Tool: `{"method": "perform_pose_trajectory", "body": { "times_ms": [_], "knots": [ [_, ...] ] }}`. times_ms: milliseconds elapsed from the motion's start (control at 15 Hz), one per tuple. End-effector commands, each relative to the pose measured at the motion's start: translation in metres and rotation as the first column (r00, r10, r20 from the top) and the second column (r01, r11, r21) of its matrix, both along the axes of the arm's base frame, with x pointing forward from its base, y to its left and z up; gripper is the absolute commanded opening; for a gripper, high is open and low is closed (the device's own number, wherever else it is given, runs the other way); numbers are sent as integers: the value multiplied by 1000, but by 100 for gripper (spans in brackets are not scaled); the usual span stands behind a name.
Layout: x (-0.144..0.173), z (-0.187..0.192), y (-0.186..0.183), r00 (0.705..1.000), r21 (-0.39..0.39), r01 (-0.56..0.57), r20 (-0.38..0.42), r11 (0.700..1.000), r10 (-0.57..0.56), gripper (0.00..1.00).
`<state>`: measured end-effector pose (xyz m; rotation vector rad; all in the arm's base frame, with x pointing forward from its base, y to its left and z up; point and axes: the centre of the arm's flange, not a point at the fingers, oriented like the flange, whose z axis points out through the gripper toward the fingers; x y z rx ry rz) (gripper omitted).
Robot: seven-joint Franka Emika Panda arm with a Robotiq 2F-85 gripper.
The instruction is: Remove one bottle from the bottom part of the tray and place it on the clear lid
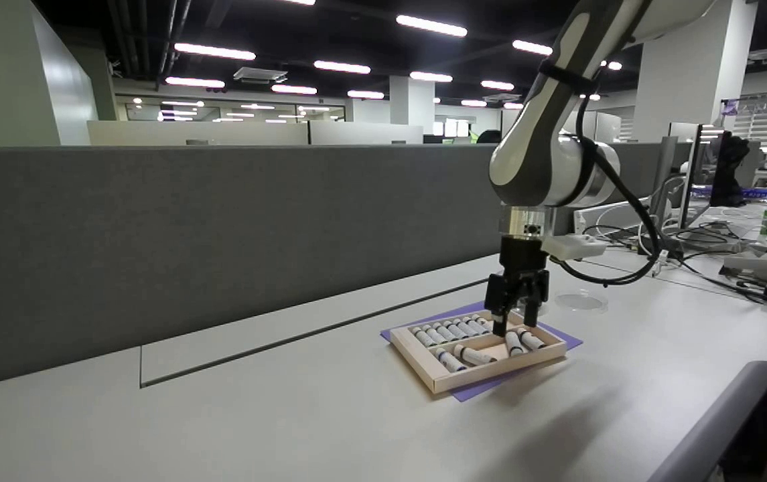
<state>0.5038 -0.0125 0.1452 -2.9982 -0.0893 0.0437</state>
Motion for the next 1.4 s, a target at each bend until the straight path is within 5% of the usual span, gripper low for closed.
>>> {"method": "perform_pose_trajectory", "body": {
  "times_ms": [0, 533, 600, 1000, 1067, 1133, 1333],
  "knots": [
    [16, -12, 7, 997, 6, -63, 43, 998, 63, 100],
    [18, -35, 21, 986, -19, -147, 73, 989, 148, 100],
    [19, -37, 20, 984, -26, -154, 82, 988, 155, 82],
    [20, -42, 20, 978, -37, -169, 121, 985, 173, 34],
    [20, -42, 21, 978, -31, -169, 120, 985, 172, 49],
    [20, -43, 22, 978, -28, -168, 120, 985, 170, 74],
    [19, -46, 20, 980, -21, -161, 113, 987, 163, 83]
  ]
}}
